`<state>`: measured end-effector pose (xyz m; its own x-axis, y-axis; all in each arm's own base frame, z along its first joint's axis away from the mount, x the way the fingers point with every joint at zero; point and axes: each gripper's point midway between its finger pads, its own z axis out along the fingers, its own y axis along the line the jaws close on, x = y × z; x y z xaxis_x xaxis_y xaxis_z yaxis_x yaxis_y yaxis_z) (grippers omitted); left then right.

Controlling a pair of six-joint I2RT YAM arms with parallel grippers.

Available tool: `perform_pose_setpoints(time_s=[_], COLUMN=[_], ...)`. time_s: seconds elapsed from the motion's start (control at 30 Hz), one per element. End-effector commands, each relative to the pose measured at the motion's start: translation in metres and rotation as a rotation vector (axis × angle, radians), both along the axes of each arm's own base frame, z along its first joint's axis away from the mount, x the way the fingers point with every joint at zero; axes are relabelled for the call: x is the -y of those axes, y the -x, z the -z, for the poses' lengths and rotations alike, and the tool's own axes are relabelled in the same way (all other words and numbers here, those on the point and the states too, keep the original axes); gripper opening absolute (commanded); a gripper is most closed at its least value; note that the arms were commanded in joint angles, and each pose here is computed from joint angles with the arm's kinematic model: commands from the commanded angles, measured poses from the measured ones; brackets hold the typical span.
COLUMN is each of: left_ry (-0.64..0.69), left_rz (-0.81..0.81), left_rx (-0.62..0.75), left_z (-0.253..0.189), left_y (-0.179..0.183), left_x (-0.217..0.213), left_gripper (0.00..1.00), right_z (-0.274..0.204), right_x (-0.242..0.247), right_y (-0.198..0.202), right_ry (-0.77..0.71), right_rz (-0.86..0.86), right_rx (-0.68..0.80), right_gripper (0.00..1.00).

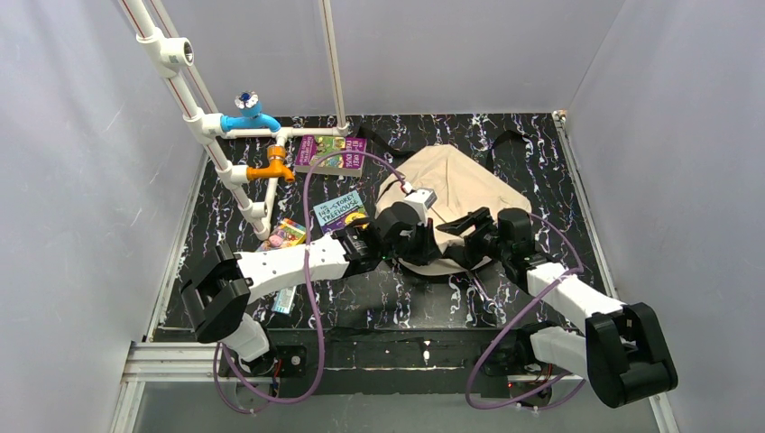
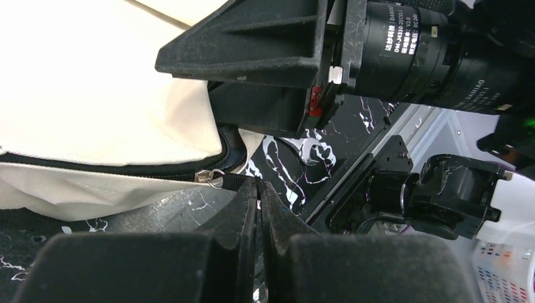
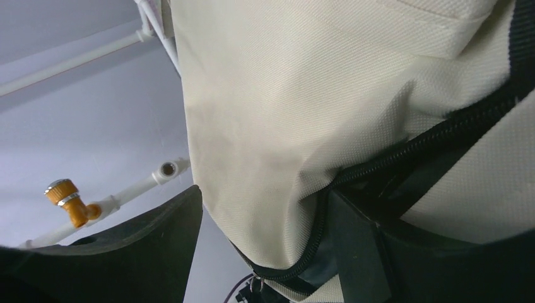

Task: Pack the student bag
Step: Unzip the student bag at the center of the board.

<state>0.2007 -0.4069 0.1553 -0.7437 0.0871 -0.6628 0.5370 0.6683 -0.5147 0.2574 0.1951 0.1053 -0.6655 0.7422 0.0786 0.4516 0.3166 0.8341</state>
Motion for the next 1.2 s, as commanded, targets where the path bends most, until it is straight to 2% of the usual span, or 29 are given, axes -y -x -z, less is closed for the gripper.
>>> perform_pose_setpoints(time_s=[0.0, 0.07, 0.2, 0.27, 0.3, 0.4, 0.53, 0.63, 0.73, 0.97, 1.1, 1.17], left_ry=[0.114, 0.116, 0.114, 0.107, 0.106, 0.093, 0.061, -0.036, -0.124, -0.372, -0.334, -0.269], left_rz=[0.027, 0.023, -0.017, -0.029, -0.035, -0.097, -0.285, -0.396, -0.485, -0.666, -0.609, -0.533], left_rx=[0.038, 0.041, 0.036, 0.036, 0.038, 0.058, 0.081, 0.154, 0.192, 0.150, 0.153, 0.133], left_z=[-0.031, -0.030, -0.025, -0.022, -0.022, -0.020, -0.015, -0.016, -0.012, 0.024, 0.024, 0.020], left_y=[0.007, 0.008, 0.005, 0.004, 0.003, -0.007, -0.030, -0.049, -0.066, -0.099, -0.104, -0.099], left_x=[0.001, -0.002, -0.013, -0.019, -0.021, -0.034, -0.074, -0.105, -0.127, -0.176, -0.170, -0.153], left_gripper=[0.00, 0.00, 0.00, 0.00, 0.00, 0.00, 0.00, 0.00, 0.00, 0.00, 0.00, 0.00], right_z=[-0.031, -0.041, -0.042, -0.044, -0.046, -0.045, -0.033, -0.031, -0.024, -0.019, -0.030, -0.047], right_x=[-0.019, -0.027, -0.019, -0.010, -0.004, 0.013, 0.052, 0.082, 0.094, 0.123, 0.160, 0.174], right_y=[-0.013, -0.018, -0.033, -0.038, -0.039, -0.039, -0.027, -0.019, -0.009, -0.008, -0.022, -0.029], right_ry=[-0.172, -0.184, -0.129, -0.114, -0.110, -0.081, -0.025, -0.065, -0.053, 0.169, 0.455, 0.605], right_rz=[-0.030, -0.087, -0.056, -0.008, 0.010, 0.031, 0.094, 0.147, 0.100, 0.050, 0.002, -0.027], right_rx=[0.132, 0.160, 0.182, 0.200, 0.202, 0.189, 0.137, 0.141, 0.090, 0.042, 0.065, 0.102], right_gripper=[0.76, 0.69, 0.20, 0.04, 0.01, 0.01, 0.01, 0.01, 0.01, 0.01, 0.01, 0.01])
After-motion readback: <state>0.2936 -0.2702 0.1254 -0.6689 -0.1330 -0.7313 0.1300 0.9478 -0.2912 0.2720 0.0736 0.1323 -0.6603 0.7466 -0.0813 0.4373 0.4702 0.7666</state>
